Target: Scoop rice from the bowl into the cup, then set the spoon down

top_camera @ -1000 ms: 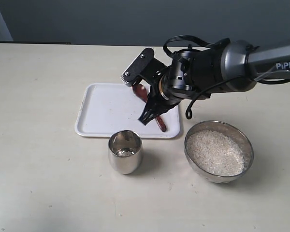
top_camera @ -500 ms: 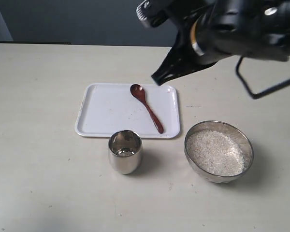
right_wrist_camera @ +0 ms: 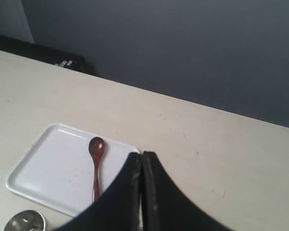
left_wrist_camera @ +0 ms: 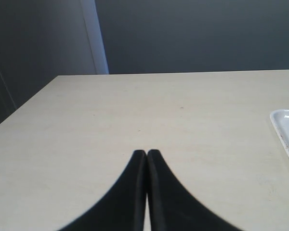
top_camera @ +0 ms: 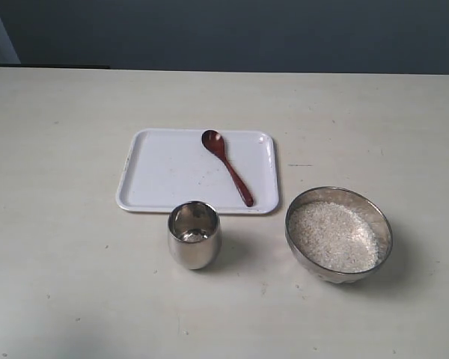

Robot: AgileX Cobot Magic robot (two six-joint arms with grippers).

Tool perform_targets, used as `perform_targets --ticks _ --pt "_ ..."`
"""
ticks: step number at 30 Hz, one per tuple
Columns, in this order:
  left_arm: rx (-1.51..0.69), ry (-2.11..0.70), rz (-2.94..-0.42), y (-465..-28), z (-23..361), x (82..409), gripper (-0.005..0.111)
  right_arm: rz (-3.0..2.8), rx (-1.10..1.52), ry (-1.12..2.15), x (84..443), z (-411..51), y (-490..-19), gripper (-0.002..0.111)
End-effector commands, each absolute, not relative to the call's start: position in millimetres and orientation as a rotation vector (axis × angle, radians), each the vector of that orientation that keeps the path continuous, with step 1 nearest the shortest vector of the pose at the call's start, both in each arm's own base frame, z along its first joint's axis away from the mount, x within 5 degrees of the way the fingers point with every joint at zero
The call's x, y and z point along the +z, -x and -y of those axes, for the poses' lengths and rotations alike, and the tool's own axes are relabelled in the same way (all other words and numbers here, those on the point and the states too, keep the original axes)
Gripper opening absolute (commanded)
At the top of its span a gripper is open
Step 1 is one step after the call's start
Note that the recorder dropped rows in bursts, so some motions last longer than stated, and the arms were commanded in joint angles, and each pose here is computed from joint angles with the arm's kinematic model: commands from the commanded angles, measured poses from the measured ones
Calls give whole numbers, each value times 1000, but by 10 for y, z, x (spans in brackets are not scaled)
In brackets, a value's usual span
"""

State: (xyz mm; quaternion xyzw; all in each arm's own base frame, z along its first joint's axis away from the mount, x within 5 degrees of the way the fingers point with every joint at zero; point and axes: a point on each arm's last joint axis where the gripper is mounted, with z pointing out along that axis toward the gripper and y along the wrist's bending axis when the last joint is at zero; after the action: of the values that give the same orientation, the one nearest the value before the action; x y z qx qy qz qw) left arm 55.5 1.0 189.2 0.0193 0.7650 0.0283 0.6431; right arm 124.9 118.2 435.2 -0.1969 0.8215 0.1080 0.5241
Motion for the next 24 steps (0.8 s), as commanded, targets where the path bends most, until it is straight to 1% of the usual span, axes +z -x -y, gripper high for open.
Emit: perform_targets --ticks 1,10,17,21,24 --pt "62 -40 -1723 -554 -10 1915 0 -1923 327 429 4462 -1029 -1143 -1" --pt "62 -40 -1723 -554 -10 1915 0 -1910 333 420 4487 -979 -1117 -1" --pt "62 -40 -1723 -554 -10 1915 0 -1914 203 353 4457 -819 -1173 -1" --pt "62 -40 -1723 -554 -10 1915 0 -1886 185 217 4340 -597 -1233 -1" --pt "62 -40 -1723 -554 -10 1915 0 -1824 210 193 4142 -466 -1219 -1"
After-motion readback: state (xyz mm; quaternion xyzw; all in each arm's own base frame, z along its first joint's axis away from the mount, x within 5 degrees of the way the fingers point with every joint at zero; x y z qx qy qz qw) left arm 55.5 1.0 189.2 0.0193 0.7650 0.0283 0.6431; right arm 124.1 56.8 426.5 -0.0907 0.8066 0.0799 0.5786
